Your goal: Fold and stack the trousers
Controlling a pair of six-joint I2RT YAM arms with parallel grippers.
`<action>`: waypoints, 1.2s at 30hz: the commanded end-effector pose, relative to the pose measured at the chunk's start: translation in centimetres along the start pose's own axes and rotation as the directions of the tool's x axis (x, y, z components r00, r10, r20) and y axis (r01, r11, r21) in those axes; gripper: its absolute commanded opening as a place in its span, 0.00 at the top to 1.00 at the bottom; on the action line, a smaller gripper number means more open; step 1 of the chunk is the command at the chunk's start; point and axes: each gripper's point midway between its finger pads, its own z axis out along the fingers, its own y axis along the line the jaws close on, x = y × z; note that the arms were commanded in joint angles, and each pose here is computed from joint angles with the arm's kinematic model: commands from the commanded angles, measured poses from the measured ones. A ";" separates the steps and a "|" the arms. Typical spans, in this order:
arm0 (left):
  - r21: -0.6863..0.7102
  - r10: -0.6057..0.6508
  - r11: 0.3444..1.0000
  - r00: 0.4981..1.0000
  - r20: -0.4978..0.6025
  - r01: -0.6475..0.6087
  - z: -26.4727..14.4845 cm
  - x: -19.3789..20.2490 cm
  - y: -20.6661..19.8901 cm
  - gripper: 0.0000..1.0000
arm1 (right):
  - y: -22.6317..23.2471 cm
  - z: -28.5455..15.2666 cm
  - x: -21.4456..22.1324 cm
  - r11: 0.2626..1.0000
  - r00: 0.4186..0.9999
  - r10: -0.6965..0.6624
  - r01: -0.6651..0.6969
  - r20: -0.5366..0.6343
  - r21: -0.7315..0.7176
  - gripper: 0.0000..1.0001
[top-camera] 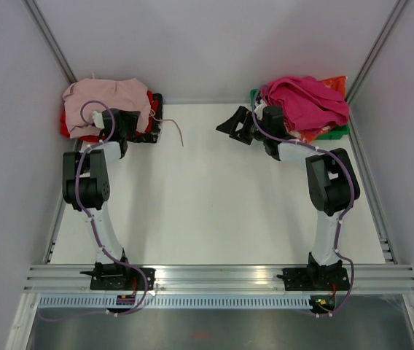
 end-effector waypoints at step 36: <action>-0.223 0.573 0.813 0.807 0.146 -0.537 6.2 -14.2 0.0 0.38 | 3.9 -3.0 -1.7 0.968 0.968 -0.251 0.250 0.027 0.019 0.02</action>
